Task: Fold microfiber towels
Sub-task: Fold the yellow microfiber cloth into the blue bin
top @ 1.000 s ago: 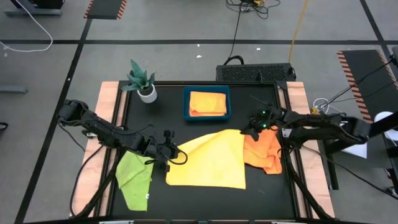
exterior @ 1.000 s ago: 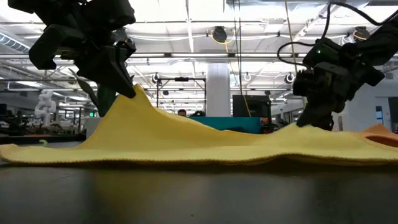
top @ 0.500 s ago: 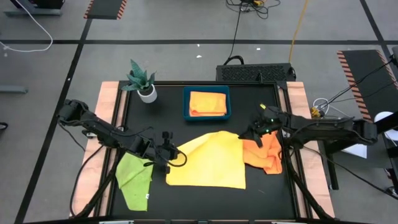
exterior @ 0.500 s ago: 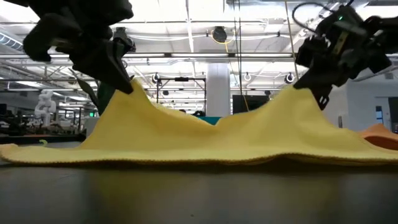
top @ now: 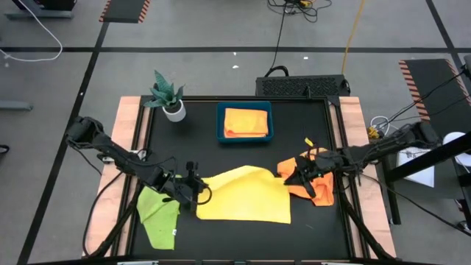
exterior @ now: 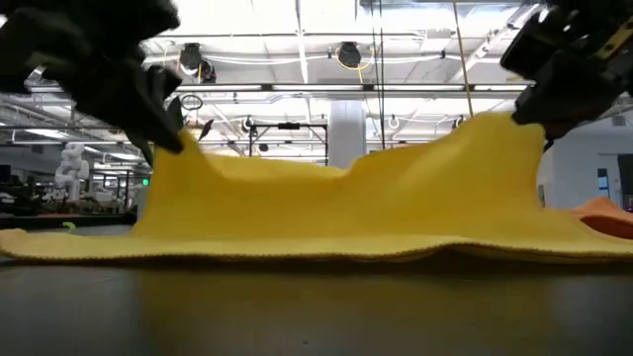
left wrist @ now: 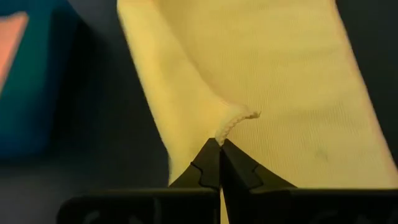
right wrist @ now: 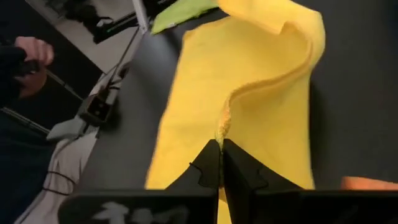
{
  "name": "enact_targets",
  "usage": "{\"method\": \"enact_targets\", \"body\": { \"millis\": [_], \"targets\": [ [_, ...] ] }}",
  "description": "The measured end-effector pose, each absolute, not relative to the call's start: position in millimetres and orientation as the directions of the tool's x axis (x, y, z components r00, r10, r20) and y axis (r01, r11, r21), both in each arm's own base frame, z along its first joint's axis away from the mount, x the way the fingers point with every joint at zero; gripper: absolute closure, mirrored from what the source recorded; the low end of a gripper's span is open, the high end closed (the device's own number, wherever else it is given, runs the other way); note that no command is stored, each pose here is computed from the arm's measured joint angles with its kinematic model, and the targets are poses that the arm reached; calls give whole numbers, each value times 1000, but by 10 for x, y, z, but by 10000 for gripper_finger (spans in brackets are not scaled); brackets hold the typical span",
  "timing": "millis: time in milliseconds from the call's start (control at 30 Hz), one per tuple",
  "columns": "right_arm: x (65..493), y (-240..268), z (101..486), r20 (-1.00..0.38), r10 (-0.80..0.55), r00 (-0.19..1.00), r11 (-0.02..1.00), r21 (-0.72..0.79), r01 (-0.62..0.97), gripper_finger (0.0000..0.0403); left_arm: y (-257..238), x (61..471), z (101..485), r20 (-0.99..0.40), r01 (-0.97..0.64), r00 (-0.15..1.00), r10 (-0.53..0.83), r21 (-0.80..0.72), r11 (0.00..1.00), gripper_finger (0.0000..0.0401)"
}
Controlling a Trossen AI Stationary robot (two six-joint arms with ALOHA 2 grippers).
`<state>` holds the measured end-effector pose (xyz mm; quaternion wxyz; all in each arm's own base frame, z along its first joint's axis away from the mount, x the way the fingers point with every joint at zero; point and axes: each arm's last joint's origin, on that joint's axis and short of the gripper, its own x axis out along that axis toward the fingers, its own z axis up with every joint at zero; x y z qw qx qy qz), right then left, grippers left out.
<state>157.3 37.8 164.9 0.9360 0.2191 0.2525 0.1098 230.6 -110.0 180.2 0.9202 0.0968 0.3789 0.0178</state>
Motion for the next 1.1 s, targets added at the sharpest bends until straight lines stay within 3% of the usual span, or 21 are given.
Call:
{"method": "enact_targets", "body": {
  "millis": [167,433,700,1100],
  "targets": [
    [1550,612,1635,-419,356,835,881,449,-150,402,-1225,2239,1759,-622,75,782,26,135,988,401],
    [1515,862,1474,-501,365,784,875,474,-105,403,-1379,2129,1749,-637,136,768,-60,70,988,401],
    [1525,1048,1369,-510,427,747,859,486,-159,403,-1443,1994,1627,-664,165,740,-110,21,986,401],
    [1577,1136,1183,-556,425,715,851,514,-106,384,-1291,1834,1310,-645,108,749,-154,-112,988,390]
  ]
}}
